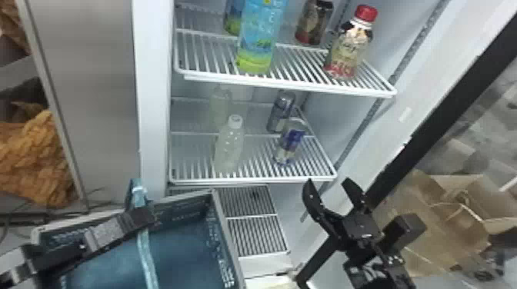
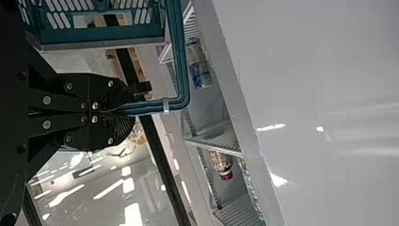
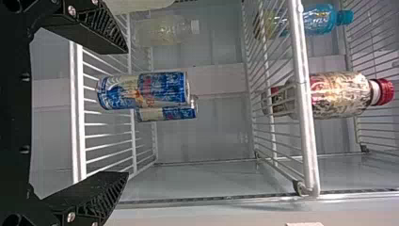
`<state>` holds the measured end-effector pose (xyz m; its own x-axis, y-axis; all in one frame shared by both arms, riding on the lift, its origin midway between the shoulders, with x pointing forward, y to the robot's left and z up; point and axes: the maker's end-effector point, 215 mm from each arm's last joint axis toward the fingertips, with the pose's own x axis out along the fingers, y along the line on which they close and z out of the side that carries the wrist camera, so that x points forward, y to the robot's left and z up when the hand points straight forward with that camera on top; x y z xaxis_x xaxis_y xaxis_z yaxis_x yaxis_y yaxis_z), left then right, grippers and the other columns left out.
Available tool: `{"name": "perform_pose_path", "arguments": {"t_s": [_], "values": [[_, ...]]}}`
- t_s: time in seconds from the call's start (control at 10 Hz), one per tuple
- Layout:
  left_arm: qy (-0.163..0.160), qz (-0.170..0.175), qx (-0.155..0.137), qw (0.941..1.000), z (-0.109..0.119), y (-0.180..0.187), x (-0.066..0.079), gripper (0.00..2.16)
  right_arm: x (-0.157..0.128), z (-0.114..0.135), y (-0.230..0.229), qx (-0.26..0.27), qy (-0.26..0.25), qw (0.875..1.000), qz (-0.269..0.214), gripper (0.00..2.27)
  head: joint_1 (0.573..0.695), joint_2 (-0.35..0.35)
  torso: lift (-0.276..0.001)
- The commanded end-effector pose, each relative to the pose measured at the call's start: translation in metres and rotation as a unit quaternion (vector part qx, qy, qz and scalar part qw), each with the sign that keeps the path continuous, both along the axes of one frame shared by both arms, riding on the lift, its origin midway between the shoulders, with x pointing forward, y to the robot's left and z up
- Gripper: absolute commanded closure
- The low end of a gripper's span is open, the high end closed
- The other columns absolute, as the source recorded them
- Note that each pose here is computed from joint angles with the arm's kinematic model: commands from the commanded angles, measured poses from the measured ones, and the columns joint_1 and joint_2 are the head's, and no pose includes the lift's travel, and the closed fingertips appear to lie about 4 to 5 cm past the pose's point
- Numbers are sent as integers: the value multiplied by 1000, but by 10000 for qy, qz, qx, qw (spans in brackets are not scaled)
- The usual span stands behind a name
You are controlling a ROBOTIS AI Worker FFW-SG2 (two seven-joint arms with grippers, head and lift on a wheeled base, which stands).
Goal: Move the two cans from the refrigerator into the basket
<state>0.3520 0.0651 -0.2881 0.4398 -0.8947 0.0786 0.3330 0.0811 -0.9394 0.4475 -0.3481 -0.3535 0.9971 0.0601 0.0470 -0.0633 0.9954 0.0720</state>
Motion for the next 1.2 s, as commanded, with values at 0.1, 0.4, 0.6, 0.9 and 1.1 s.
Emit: {"name": "perform_pose_path", "arguments": {"t_s": [0.1,0.4,0.6,0.9,1.1], "values": [[1,4,-8,10000,0,0,0,1210,24,-4,12,42,-16,9999,116,114,695,-350,-219],[10,11,-15,10000,0,1,-1,1210,46,-4,23,68,-38,9999,151,114,695,-350,-219],[11,1,-18,10000,0,0,-1,1210,64,-7,32,61,-25,9996,267,111,695,-337,-219],[22,11,-15,10000,-1,1,-1,1210,81,-9,30,24,1,9998,180,111,695,-317,-219],[22,11,-15,10000,-1,1,-1,1210,96,-16,36,58,60,9997,214,110,695,-312,-219]]}}
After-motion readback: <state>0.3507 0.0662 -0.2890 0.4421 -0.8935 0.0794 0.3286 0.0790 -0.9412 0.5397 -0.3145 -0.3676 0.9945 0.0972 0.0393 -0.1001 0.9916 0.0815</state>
